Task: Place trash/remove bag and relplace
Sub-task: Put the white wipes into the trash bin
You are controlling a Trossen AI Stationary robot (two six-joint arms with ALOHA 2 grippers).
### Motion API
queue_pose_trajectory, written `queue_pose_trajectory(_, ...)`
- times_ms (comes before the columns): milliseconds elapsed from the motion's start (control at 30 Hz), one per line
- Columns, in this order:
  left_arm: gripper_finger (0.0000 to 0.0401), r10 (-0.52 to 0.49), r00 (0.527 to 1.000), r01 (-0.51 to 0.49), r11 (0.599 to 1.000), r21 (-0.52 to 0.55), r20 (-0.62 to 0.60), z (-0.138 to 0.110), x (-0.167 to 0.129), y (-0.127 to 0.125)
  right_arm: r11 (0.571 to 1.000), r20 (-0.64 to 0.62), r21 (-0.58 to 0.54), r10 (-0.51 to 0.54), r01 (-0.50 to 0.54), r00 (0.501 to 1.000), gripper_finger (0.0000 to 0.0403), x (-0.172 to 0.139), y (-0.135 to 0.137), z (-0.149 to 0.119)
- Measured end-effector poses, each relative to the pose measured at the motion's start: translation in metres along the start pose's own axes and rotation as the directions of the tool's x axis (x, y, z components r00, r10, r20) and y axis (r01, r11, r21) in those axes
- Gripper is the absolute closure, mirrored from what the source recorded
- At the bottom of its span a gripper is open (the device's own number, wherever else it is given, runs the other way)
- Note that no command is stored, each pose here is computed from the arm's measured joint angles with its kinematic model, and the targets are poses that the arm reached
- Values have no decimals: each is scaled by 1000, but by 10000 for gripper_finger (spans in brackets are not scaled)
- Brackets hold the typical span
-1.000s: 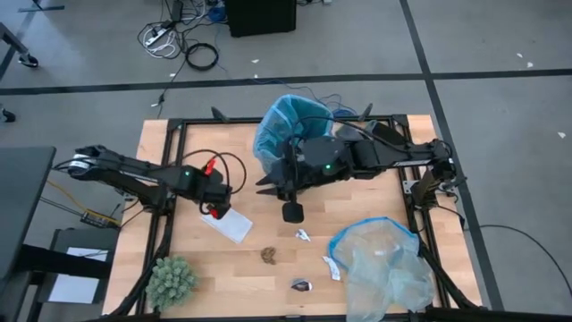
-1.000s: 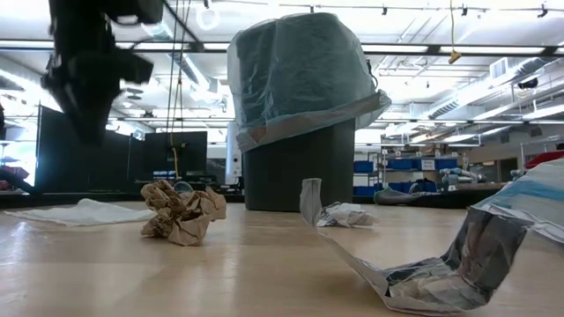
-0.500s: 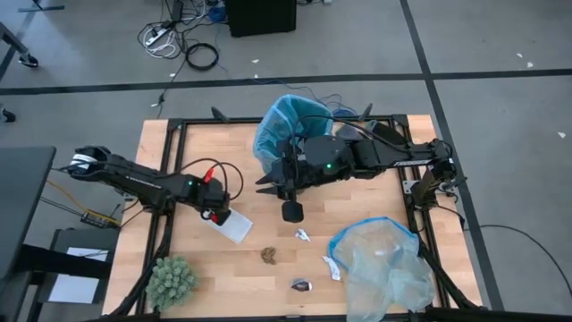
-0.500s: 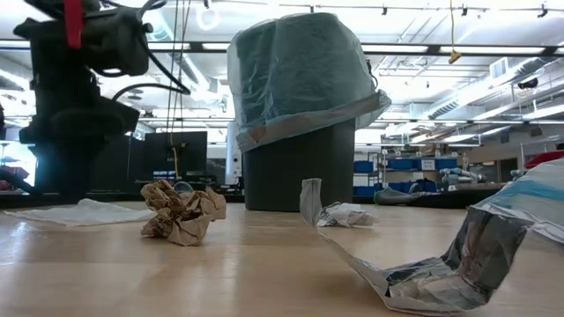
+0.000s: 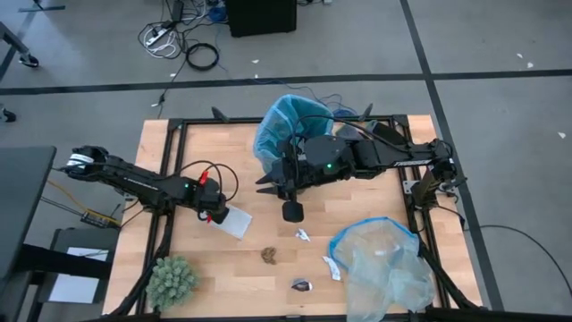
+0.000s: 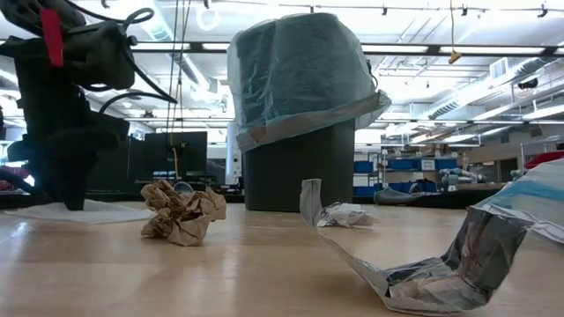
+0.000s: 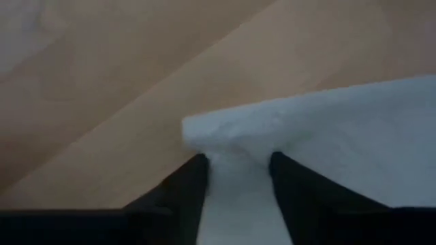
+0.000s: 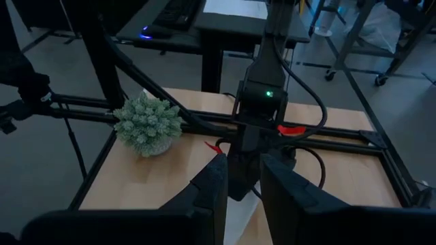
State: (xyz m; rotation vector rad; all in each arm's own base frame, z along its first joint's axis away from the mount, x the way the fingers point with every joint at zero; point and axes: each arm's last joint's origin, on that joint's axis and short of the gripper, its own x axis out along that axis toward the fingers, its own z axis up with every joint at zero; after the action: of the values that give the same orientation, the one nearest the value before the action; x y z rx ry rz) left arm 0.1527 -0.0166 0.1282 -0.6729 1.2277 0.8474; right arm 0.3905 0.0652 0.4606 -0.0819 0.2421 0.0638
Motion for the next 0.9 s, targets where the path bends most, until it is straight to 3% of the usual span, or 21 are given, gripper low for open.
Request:
queue_pose_trajectory(200,384,-23,999,21,998,62,22,5,-6,-7,1000,-4,-1,-27,27,1000,329,0,-1,0)
queue_pose_trajectory(367,395,-117,993,111,985,135,35,17,-25,-25,1000,-24,3,-30,30,999,329,-1,-2,-2)
queue_pose_trajectory(567,398,-221,972,195,952,238,84,38,-72,-48,998,-187,54,-13,23,982,329,-12,-2,-14)
queue_pose_trajectory(767,399,-328,930,229,868,441,163,64,-155,-63,988,-418,138,-5,68,909,329,-20,1,-36)
queue_pose_trajectory(900,400,-427,852,233,829,509,305,84,-219,-61,981,-526,162,-9,111,850,329,-26,5,-47)
